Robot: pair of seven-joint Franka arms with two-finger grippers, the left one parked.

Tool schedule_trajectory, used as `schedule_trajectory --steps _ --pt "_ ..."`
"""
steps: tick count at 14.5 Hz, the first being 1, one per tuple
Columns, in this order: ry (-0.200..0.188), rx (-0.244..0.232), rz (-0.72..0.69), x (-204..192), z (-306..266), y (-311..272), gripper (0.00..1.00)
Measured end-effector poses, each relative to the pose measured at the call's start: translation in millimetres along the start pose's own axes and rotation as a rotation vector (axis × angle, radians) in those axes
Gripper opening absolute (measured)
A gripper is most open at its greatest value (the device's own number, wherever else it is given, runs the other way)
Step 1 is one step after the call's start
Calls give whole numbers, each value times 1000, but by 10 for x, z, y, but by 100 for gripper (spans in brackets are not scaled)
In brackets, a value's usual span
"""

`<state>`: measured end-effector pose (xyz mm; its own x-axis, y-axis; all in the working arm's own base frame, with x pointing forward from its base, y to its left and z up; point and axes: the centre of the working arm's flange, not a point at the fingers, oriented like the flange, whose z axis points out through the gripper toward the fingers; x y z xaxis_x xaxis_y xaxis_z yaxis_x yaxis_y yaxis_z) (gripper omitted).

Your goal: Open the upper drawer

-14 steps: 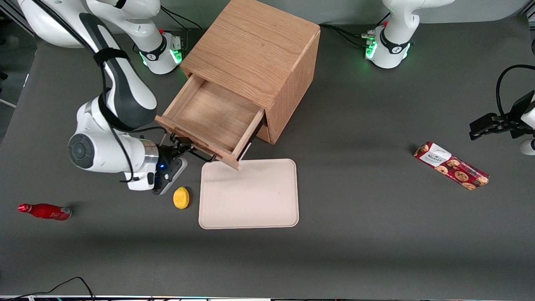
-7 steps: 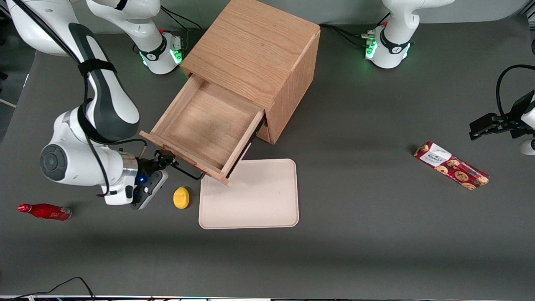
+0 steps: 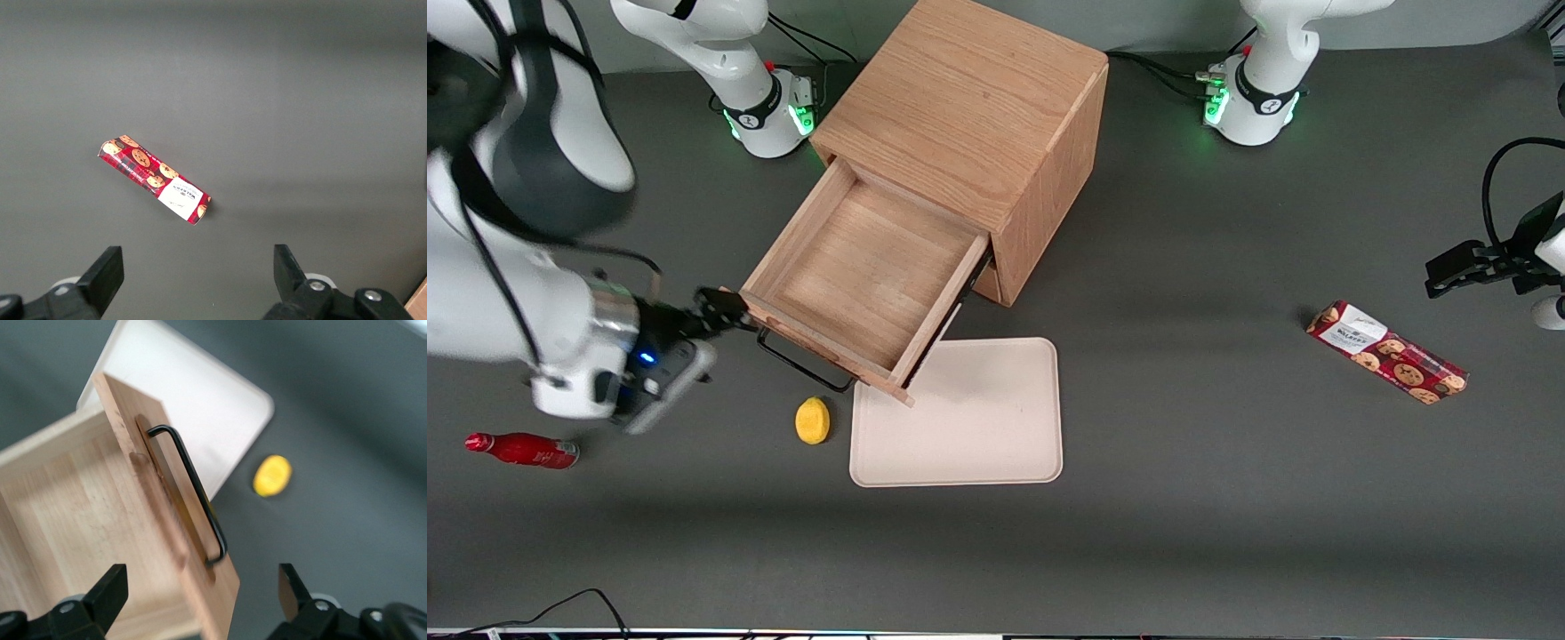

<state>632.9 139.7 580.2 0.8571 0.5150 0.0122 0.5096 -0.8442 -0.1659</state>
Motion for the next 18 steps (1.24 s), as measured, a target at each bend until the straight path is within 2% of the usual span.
schedule_trajectory --steps 3,6,9,12,15,18 --pt "-34 -114 206 -707 -846 -328 100" --pt "-22 -185 394 -1342 -1224 338 100" --pt "-72 -172 521 -1673 -1197 788 100" --pt "-62 -169 642 -1665 -1185 594 100" --pt "-58 -133 622 -1646 -1184 229 100" --pt "-58 -132 577 -1622 -1191 -71 100"
